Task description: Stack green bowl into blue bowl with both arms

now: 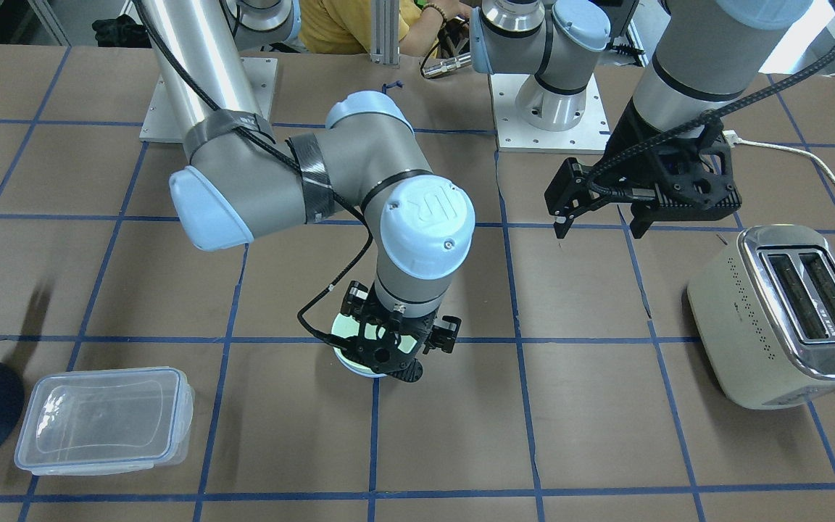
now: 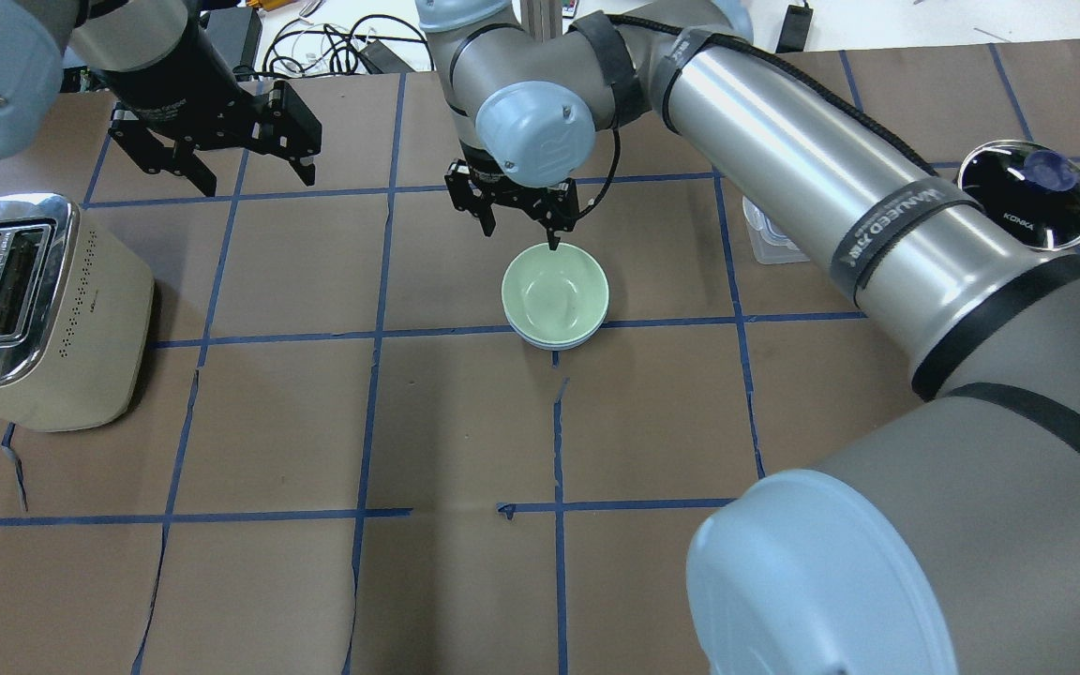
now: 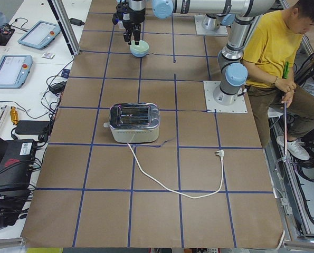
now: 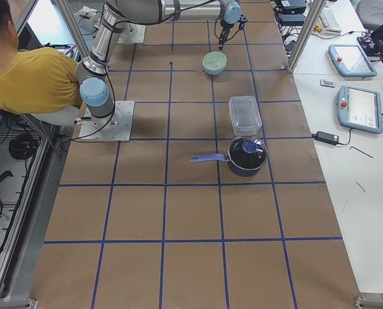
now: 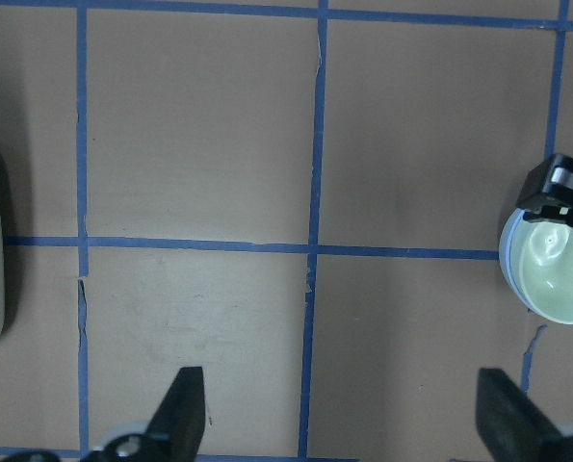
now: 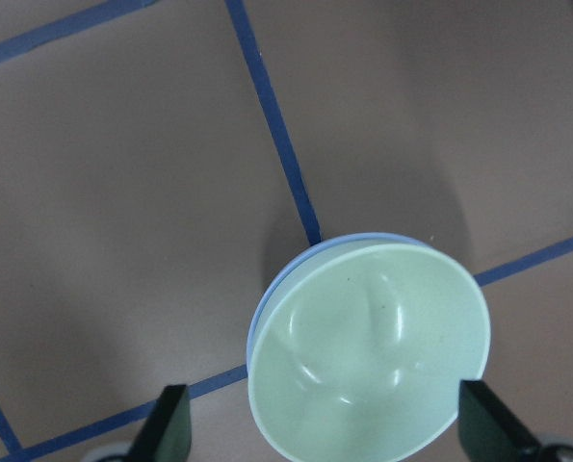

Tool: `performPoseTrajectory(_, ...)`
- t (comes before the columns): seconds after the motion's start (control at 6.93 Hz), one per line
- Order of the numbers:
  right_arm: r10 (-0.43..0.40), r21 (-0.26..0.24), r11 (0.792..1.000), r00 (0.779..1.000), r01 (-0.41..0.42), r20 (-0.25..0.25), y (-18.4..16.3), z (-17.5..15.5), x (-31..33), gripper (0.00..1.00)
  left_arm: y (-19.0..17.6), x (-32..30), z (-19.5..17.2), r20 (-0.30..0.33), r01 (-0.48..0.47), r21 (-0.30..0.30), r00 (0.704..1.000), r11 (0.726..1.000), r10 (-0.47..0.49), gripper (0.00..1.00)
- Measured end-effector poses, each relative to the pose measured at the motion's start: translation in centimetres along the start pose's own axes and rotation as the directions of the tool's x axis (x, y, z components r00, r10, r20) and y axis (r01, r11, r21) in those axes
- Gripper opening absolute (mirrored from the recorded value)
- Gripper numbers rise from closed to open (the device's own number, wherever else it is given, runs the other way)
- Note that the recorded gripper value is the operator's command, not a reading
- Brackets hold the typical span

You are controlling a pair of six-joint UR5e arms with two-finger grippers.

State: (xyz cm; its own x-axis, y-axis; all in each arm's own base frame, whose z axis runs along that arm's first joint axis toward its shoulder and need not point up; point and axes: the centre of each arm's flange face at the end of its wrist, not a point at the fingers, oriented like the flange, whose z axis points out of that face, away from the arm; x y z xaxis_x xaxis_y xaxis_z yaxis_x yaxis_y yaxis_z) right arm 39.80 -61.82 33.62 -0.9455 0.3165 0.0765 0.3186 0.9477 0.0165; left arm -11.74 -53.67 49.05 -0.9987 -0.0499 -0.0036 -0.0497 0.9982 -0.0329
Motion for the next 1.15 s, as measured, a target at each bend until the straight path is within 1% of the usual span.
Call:
performPoseTrajectory(0.14,-0.044,0.009,0.999,0.999,0.044,0.005,-0.7,-2.5,2.2,1.00,0.0,0.0,0.0,0.000,0.000,-0.001,1.000,1.000,0.000,1.00)
performPoseTrajectory(0.43,-0.142,0.023,0.990,0.990,0.141,0.008,-2.4,-6.6,7.1,1.00,0.0,0.0,0.0,-0.001,0.000,0.000,1.000,1.000,0.000,1.00)
performPoseTrajectory(0.72,-0.192,0.059,0.980,0.981,0.190,0.020,-5.8,-10.4,14.1,1.00,-0.1,0.0,0.0,0.002,0.000,0.002,1.000,1.000,0.000,1.00)
performPoseTrajectory(0.87,-0.242,0.058,0.969,0.970,0.241,0.015,-6.7,-11.4,17.5,1.00,0.0,0.0,-0.1,0.002,0.000,0.003,1.000,1.000,0.000,1.00)
performPoseTrajectory(1.01,-0.280,0.044,0.959,0.960,0.279,0.010,-6.3,-11.8,20.7,1.00,-0.1,0.0,-0.1,0.002,0.000,0.004,1.000,1.000,0.000,1.00)
performPoseTrajectory(1.15,-0.284,0.022,0.959,0.959,0.284,0.008,-4.6,-11.5,23.8,1.00,-0.1,0.0,-0.2,0.002,0.000,0.005,1.000,1.000,0.000,1.00)
